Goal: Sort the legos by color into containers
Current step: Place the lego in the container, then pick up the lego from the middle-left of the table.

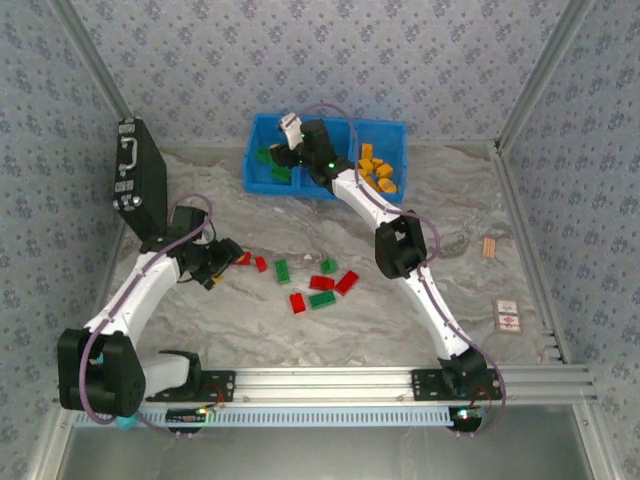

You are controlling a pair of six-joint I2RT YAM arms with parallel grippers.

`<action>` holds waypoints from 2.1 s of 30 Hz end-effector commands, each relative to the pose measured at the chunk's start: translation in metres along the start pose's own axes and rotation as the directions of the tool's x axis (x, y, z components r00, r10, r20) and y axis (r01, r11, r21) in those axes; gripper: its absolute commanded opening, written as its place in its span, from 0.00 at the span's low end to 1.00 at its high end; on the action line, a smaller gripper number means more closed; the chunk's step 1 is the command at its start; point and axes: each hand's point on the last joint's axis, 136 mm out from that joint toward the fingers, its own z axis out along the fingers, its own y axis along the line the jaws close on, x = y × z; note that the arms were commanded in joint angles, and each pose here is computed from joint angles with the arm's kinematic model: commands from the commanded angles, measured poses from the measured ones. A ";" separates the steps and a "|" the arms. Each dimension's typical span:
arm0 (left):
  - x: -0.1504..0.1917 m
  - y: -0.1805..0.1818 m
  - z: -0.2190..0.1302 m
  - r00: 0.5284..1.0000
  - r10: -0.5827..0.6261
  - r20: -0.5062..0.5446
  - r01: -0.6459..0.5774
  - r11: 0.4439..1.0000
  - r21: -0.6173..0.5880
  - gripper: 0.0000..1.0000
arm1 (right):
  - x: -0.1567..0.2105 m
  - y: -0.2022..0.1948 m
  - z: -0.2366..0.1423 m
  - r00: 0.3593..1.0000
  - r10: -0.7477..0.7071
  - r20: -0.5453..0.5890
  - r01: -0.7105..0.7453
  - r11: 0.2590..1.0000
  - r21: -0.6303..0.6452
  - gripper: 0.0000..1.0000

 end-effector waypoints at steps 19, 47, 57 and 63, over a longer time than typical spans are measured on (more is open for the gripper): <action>-0.058 -0.003 0.053 0.925 -0.319 0.207 0.332 0.943 -0.029 0.74 | -0.051 0.013 -0.154 0.999 -0.039 -0.010 0.038 0.996 -0.080 0.69; -0.030 0.001 0.111 0.954 -0.293 0.055 0.298 0.932 -0.207 0.39 | -0.003 -0.067 -0.232 0.988 -0.022 -0.152 0.043 0.989 0.141 0.70; -0.062 -0.063 0.073 0.994 0.056 0.099 -0.032 0.973 -0.228 0.27 | 0.047 -0.060 -0.274 0.923 0.290 -0.253 -0.233 0.944 0.232 0.74; -0.090 -0.155 0.044 0.942 0.268 0.202 -0.243 0.960 -0.142 0.27 | 0.106 -0.027 -0.307 0.760 0.559 -0.331 -0.465 0.824 0.324 0.72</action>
